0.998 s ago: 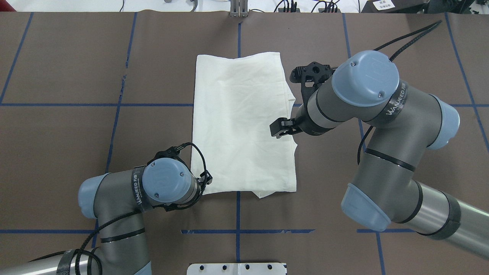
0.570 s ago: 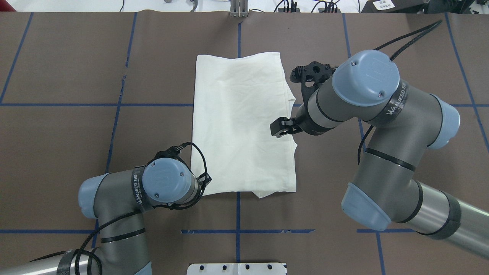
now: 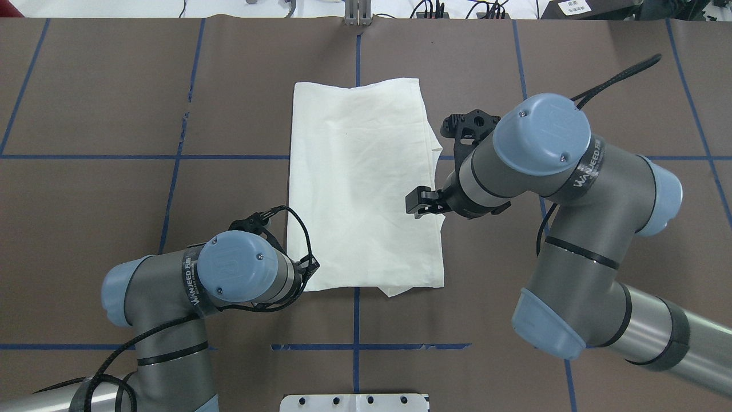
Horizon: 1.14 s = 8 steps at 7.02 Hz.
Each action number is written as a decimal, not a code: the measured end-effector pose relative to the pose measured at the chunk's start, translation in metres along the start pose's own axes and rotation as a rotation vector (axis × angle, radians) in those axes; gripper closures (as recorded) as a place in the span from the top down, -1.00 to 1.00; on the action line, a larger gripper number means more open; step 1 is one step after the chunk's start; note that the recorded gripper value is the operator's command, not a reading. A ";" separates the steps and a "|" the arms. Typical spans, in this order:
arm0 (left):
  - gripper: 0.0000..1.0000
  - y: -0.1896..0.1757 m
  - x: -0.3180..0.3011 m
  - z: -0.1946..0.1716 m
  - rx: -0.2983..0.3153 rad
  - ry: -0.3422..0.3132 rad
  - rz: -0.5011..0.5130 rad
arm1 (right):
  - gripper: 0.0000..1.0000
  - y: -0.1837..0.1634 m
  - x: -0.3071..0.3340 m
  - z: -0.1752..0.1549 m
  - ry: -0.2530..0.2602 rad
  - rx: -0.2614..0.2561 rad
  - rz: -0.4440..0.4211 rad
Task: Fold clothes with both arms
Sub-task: 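Move the right gripper to the other near corner and grasp both near corners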
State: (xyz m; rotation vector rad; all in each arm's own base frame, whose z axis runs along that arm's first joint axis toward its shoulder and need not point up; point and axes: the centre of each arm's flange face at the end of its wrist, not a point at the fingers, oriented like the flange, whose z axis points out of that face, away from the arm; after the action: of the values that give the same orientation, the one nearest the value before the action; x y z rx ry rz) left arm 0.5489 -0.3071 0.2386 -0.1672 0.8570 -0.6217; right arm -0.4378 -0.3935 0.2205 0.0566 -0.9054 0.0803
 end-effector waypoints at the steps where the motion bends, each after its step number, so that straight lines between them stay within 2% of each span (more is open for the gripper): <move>1: -1.00 -0.001 0.000 -0.002 -0.001 0.004 0.013 | 1.00 0.021 -0.010 0.012 0.004 -0.027 0.136; 2: -1.00 -0.003 0.001 -0.003 0.001 0.005 0.018 | 1.00 0.045 -0.019 0.027 0.019 -0.032 0.247; 3: -1.00 -0.004 0.000 -0.003 0.001 0.006 0.021 | 1.00 0.068 -0.025 0.046 0.046 -0.009 0.329; 4: -1.00 -0.004 0.000 -0.003 0.001 0.006 0.022 | 1.00 0.086 -0.025 0.068 0.082 0.009 0.378; 6: -1.00 -0.004 0.001 -0.003 0.001 0.007 0.023 | 1.00 0.100 -0.015 0.107 0.156 0.022 0.423; 8: -1.00 -0.004 0.001 -0.004 0.000 0.008 0.023 | 1.00 0.101 -0.014 0.120 0.179 0.026 0.430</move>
State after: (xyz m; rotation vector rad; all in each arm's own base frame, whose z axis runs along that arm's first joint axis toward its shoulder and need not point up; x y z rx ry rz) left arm 0.5444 -0.3104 0.2371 -0.1549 0.8655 -0.6013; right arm -0.5494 -0.3035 0.2852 -0.1212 -0.7252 0.4899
